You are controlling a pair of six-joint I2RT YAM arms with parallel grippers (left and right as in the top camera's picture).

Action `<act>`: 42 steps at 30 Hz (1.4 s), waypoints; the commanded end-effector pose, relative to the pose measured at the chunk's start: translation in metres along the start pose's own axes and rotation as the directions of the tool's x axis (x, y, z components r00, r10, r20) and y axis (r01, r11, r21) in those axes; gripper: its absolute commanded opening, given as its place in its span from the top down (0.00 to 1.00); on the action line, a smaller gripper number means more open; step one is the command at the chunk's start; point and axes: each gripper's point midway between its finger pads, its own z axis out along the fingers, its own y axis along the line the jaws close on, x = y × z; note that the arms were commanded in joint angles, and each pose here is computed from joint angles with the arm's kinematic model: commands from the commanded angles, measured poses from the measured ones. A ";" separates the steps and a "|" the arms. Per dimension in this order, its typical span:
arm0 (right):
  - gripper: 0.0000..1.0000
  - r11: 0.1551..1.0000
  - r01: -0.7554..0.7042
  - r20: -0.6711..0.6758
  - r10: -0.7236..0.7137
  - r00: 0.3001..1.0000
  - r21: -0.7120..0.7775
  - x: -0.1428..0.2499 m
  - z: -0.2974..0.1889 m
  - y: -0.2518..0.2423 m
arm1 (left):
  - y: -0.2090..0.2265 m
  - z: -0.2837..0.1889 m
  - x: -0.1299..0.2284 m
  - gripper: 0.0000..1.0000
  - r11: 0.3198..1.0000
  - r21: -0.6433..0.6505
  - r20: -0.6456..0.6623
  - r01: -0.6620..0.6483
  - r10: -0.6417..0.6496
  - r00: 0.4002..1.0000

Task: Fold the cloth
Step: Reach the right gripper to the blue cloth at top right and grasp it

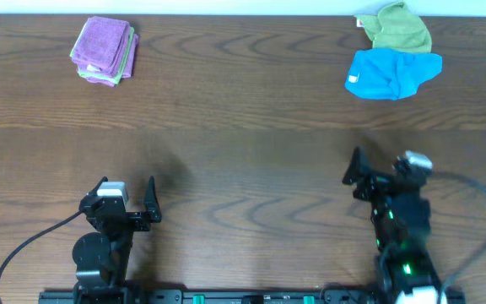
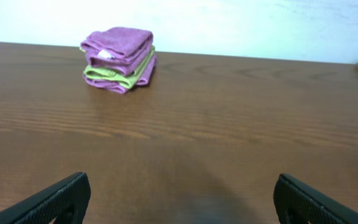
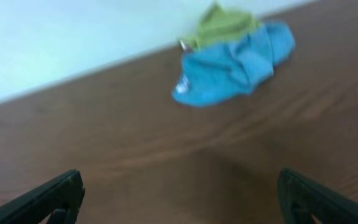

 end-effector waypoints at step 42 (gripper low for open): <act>0.01 0.999 -0.042 -0.281 0.039 0.959 -0.007 -0.077 0.238 -0.049 | 0.002 0.003 0.014 0.05 1.000 -0.008 -0.033 -0.008 0.008 0.999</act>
